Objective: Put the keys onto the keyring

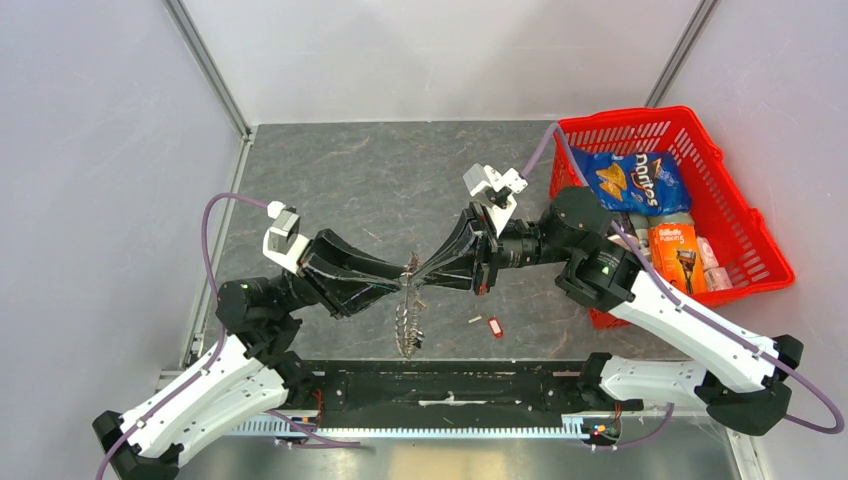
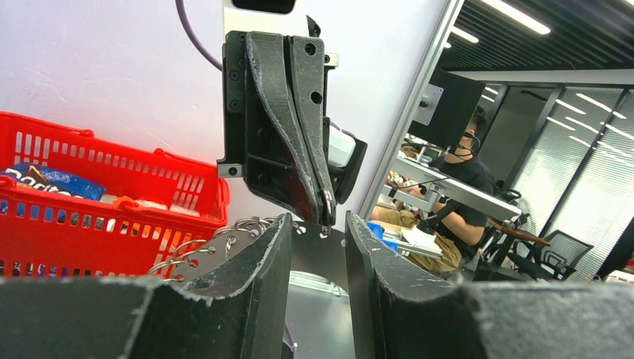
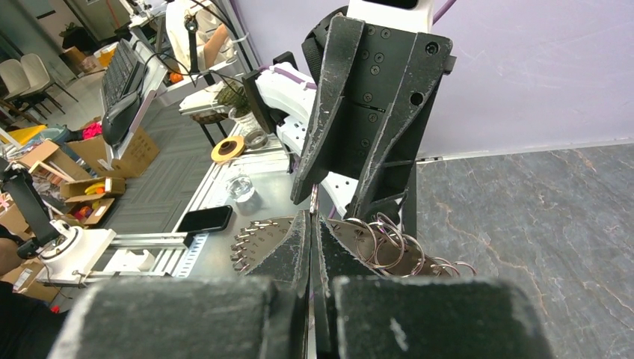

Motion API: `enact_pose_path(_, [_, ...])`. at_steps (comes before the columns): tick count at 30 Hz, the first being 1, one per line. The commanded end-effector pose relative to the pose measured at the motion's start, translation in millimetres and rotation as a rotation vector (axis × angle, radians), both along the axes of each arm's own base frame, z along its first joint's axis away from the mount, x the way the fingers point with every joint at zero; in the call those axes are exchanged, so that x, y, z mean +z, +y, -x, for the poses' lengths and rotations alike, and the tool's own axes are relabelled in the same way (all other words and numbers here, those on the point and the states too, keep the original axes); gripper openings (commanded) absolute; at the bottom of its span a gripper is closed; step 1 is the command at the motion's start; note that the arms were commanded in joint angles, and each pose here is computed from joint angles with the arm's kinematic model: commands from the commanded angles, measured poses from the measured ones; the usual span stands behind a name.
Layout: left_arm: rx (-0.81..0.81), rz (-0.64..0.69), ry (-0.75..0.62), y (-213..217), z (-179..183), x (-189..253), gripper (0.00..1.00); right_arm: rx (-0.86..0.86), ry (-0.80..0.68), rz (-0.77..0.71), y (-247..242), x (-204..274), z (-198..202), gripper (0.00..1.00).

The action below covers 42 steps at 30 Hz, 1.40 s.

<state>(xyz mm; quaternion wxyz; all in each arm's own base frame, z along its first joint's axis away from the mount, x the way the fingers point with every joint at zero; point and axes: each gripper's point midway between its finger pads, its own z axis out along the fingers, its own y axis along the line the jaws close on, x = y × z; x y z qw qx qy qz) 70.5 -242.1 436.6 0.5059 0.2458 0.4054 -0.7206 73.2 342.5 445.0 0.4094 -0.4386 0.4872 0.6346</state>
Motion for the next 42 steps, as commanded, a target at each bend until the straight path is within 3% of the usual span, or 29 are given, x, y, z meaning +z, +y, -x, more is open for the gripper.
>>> enact_pose_path(1, [-0.017, 0.042, -0.012, 4.9, 6.0, 11.1, 0.39, -0.016, -0.043, -0.077, -3.5, 20.2, 0.6, 0.00])
enact_pose_path(9, [-0.018, 0.040, -0.009, 3.7, 4.7, 9.7, 0.36, -0.031, -0.031, -0.114, -3.3, 27.1, -1.7, 0.00])
enact_pose_path(21, [-0.024, 0.038, -0.002, 1.3, 3.1, 9.4, 0.23, -0.033, -0.020, -0.138, -3.6, 29.2, -1.8, 0.00])
enact_pose_path(23, [-0.025, 0.036, 0.001, 1.0, 2.7, 9.1, 0.16, -0.032, -0.019, -0.136, -3.2, 28.4, -1.8, 0.00])
enact_pose_path(24, [-0.024, 0.036, 0.004, 0.8, 2.3, 9.2, 0.05, -0.031, -0.020, -0.137, -3.5, 28.2, -1.6, 0.00])
enact_pose_path(25, [-0.025, 0.034, 0.009, 0.4, 1.7, 8.9, 0.02, -0.031, -0.023, -0.142, -4.1, 28.8, -1.2, 0.00])
enact_pose_path(38, [-0.002, 0.023, -0.003, 1.3, 0.6, 8.4, 0.02, -0.066, -0.009, -0.146, -7.8, 25.6, -4.0, 0.00])
enact_pose_path(42, [0.004, 0.006, -0.007, 0.5, 0.3, 6.6, 0.02, -0.074, -0.005, -0.138, -9.4, 24.2, -4.5, 0.17])
